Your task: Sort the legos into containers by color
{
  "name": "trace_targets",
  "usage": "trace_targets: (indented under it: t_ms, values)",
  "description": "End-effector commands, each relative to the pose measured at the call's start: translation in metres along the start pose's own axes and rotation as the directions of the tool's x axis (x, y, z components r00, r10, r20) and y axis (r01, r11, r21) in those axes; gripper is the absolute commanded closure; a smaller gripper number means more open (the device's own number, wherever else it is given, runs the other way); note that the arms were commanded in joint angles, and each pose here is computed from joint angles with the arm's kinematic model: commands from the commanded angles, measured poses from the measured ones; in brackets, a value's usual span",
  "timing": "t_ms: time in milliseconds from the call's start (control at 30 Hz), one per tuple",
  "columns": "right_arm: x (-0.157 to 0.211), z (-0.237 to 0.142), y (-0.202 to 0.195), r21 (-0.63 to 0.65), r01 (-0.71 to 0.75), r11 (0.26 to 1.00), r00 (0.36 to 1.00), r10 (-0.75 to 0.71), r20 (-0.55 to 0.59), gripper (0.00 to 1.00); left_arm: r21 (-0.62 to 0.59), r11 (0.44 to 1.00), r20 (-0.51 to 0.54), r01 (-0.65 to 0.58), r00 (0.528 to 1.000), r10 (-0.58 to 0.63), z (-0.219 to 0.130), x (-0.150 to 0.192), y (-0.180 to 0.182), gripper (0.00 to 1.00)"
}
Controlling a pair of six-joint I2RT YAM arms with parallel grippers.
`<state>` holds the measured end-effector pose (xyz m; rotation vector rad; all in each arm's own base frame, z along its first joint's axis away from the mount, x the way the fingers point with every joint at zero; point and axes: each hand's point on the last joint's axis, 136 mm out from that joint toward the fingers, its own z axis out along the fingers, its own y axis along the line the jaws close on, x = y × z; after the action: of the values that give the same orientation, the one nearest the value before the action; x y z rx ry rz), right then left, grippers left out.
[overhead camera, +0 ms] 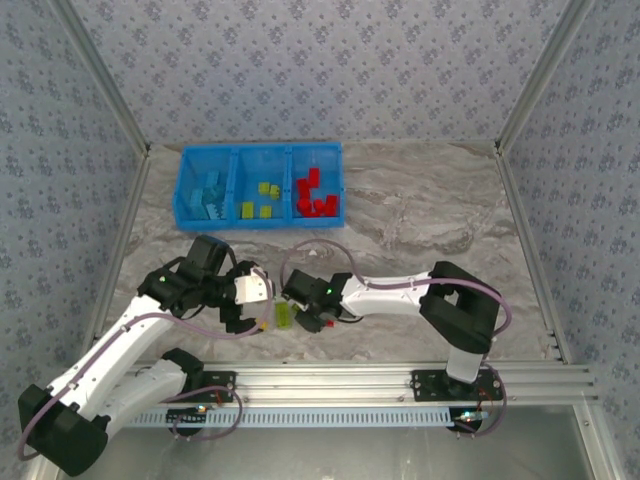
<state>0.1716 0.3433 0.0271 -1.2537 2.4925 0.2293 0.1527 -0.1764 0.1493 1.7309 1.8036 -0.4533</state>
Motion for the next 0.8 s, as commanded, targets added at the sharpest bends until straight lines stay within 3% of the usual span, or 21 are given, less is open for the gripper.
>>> trace_targets:
  t_ms: [0,133,233,300,467,667,767]
  values:
    - [-0.022,-0.038,-0.007,0.013,-0.029,0.999,0.991,0.027,0.133,0.75,0.011,1.000,0.023,-0.026,0.999,0.026,-0.001,-0.003,-0.002,0.01]
    - [-0.059,-0.085,-0.031,0.038,-0.065,0.997,0.936,0.048,0.348,0.76,-0.051,0.999,0.052,-0.018,0.998,0.021,0.001,-0.008,0.010,0.01]
    - [-0.099,-0.119,-0.069,0.099,-0.126,0.987,0.839,0.053,0.541,0.80,-0.218,0.975,0.092,0.048,0.995,-0.028,-0.003,-0.014,0.044,0.01]
    - [-0.131,-0.134,-0.095,0.100,-0.176,0.979,0.769,0.073,0.636,0.82,-0.355,0.924,0.147,0.142,0.985,-0.094,-0.018,-0.020,0.075,0.01]
    - [-0.209,-0.143,-0.131,0.104,-0.185,0.977,0.704,0.058,0.708,0.82,-0.492,0.796,0.318,0.352,0.924,-0.212,-0.052,-0.029,0.120,0.01]
    - [-0.279,-0.100,-0.156,0.202,-0.145,0.969,0.725,-0.034,0.687,0.83,-0.646,0.625,0.311,0.438,0.899,-0.308,-0.083,-0.008,0.150,0.01]
    - [-0.298,-0.077,-0.171,0.225,-0.162,0.961,0.744,-0.031,0.668,0.82,-0.691,0.571,0.316,0.443,0.896,-0.312,-0.093,-0.002,0.155,0.01]
